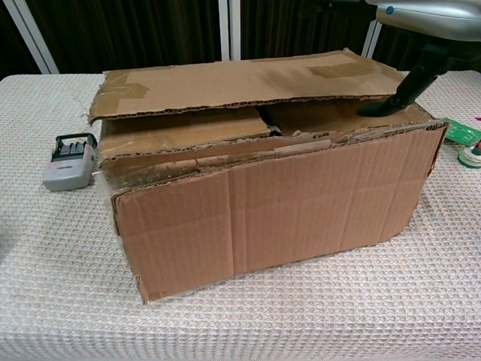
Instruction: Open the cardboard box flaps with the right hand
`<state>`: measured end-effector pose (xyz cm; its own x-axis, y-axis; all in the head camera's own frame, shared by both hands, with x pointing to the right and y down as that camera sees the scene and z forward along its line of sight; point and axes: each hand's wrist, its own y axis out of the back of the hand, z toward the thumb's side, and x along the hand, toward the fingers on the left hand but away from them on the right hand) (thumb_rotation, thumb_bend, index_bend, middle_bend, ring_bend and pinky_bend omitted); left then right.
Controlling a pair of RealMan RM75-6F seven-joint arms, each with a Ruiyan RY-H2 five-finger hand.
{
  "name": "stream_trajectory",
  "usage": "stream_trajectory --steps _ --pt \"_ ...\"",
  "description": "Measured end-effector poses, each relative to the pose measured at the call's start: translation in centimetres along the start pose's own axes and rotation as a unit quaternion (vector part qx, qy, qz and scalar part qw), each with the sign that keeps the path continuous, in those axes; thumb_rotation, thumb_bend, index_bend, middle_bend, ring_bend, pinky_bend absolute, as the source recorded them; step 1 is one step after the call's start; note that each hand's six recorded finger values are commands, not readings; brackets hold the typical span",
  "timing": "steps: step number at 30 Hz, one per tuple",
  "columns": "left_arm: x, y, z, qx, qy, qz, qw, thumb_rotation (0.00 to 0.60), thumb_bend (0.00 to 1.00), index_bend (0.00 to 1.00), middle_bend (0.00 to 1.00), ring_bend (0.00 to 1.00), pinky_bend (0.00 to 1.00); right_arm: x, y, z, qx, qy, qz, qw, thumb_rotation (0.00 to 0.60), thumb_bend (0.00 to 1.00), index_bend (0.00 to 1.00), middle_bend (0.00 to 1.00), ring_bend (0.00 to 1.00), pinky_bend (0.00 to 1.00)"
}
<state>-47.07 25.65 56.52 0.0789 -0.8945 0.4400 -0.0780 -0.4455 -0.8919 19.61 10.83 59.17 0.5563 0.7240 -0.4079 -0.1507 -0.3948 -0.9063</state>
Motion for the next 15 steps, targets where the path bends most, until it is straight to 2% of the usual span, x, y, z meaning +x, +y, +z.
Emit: stream_trajectory --steps 3,6,10,15 --pt "-0.1 -0.1 -0.3 -0.003 0.003 0.0 1.0 0.0 0.0 0.12 0.11 0.05 0.19 -0.8 -0.3 0.5 0.004 0.001 0.0 1.0 0.6 0.18 0.0 0.0 0.0 0.0" --pt "-0.2 0.1 -0.5 -0.004 0.004 0.004 1.0 0.0 0.0 0.12 0.11 0.05 0.19 -1.8 0.1 1.0 0.014 0.004 -0.011 0.9998 0.6 0.29 0.0 0.0 0.0 0.0" --pt "-0.3 0.1 -0.8 -0.004 0.006 0.002 1.0 0.0 0.0 0.12 0.11 0.05 0.19 -3.3 1.8 1.8 0.03 0.006 -0.038 0.9988 0.6 0.43 0.0 0.0 0.0 0.0" --pt "-0.3 0.1 -1.3 -0.006 0.012 0.0 0.9999 0.0 0.0 0.12 0.11 0.05 0.19 -5.3 4.2 2.9 0.045 0.013 -0.07 0.9965 0.6 0.44 0.0 0.0 0.0 0.0"
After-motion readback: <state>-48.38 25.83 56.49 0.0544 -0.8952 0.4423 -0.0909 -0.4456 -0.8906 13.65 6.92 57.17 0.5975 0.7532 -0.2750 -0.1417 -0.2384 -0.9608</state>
